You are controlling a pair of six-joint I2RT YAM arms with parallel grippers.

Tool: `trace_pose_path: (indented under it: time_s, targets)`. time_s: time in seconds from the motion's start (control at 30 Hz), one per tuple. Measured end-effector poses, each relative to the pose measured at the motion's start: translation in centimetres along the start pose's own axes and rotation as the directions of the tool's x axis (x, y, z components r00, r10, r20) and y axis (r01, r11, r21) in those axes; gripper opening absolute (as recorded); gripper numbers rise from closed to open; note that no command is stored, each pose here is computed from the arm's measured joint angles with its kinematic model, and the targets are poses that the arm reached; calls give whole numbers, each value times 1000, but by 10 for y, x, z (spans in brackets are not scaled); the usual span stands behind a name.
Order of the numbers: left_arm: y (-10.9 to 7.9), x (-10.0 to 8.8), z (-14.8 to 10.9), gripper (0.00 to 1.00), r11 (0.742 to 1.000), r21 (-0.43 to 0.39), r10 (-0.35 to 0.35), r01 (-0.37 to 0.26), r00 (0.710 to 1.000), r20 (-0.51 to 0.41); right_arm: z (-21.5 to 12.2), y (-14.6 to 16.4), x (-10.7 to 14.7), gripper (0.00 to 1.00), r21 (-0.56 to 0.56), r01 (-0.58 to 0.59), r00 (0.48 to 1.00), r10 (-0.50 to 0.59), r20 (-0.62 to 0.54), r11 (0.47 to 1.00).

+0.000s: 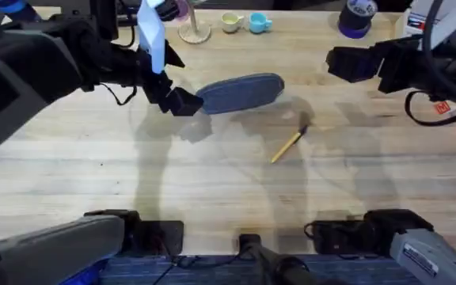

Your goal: Unzip the bag, pick up the pens from the table one at a time and place them inside, then zip the bag closed.

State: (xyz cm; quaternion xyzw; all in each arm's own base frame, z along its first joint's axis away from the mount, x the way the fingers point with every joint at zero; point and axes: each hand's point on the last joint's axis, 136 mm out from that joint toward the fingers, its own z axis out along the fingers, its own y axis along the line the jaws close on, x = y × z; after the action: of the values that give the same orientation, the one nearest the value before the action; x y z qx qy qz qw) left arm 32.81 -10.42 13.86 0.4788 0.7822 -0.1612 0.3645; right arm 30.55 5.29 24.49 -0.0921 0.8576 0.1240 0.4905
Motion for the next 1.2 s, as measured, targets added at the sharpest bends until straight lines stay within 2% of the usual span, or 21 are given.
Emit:
trace_pose_path:
  time_s: [0.37, 0.6, 0.8, 0.93, 1.07, 1.2]
  targets:
    - [-2, 4, 27, 993, 995, 104, -19, 13, 998, 63, 4, -1, 2, 996, -1, 18, 1000, -18, -14, 1000]
    - [-1, -1, 39, 993, 992, 126, -3, -10, 994, 105, 4, -1, 2, 995, -1, 21, 1000, -21, -14, 1000]
    - [-8, 4, 54, 988, 985, 171, -13, -4, 995, 99, 4, -1, 2, 996, -1, 21, 1000, -21, -14, 1000]
    - [-9, 6, 58, 941, 984, 179, -17, 0, 995, 97, 4, -1, 2, 996, -1, 21, 1000, -21, -14, 1000]
    - [-8, 6, 58, 790, 984, 178, -16, -2, 995, 100, 4, -1, 2, 996, -1, 21, 1000, -21, -14, 1000]
    - [-10, 5, 58, 444, 983, 185, -19, -1, 994, 104, 4, -1, 2, 995, -1, 21, 1000, -21, -14, 1000]
